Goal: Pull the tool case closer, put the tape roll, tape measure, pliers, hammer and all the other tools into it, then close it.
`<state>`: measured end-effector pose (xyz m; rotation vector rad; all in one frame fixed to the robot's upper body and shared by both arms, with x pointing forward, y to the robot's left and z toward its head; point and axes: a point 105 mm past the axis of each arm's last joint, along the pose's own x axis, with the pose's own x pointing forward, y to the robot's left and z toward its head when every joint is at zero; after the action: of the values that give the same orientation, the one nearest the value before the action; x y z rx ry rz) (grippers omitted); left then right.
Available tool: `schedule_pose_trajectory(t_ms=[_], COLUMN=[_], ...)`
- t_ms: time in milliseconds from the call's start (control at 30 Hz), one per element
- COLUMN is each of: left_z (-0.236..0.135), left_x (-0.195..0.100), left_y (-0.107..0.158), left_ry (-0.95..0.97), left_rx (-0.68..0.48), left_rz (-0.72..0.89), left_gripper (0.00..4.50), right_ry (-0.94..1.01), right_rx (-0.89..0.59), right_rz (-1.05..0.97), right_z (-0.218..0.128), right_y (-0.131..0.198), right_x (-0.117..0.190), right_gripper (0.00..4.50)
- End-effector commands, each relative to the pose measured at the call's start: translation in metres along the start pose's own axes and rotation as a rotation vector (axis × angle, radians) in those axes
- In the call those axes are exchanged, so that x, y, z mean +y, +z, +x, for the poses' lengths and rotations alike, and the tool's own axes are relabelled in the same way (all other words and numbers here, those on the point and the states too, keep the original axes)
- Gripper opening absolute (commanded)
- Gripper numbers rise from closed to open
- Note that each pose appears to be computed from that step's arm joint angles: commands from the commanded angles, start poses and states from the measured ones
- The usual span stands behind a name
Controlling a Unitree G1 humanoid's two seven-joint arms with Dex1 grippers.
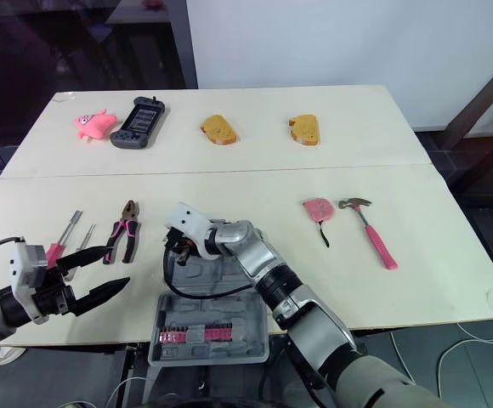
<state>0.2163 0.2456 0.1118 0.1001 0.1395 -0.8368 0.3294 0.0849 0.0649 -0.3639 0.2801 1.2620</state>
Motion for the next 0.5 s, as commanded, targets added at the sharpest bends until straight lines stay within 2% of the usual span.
schedule_pose_trajectory(t_ms=[33, 233, 367, 500], left_z=[0.0, 0.0, 0.0, -0.001], left_x=[0.0, -0.001, -0.002, -0.002], left_y=[0.008, 0.008, 0.008, 0.007], left_ry=[-0.001, -0.002, -0.005, -0.005], left_rx=[-0.003, -0.006, -0.007, -0.006], left_rz=[0.036, 0.034, 0.031, 0.028], left_gripper=[4.5, 4.5, 4.5, 4.5], right_ry=[0.001, 0.021, 0.042, 0.028], right_rx=[0.085, 0.016, -0.194, -0.329], right_rz=[0.021, 0.044, 0.046, 0.072], right_z=[0.003, 0.003, -0.008, -0.025], right_y=[-0.023, -0.014, 0.03, 0.056], right_x=[0.004, 0.008, 0.007, 0.002], right_gripper=[0.76, 0.76, 0.76, 0.76])
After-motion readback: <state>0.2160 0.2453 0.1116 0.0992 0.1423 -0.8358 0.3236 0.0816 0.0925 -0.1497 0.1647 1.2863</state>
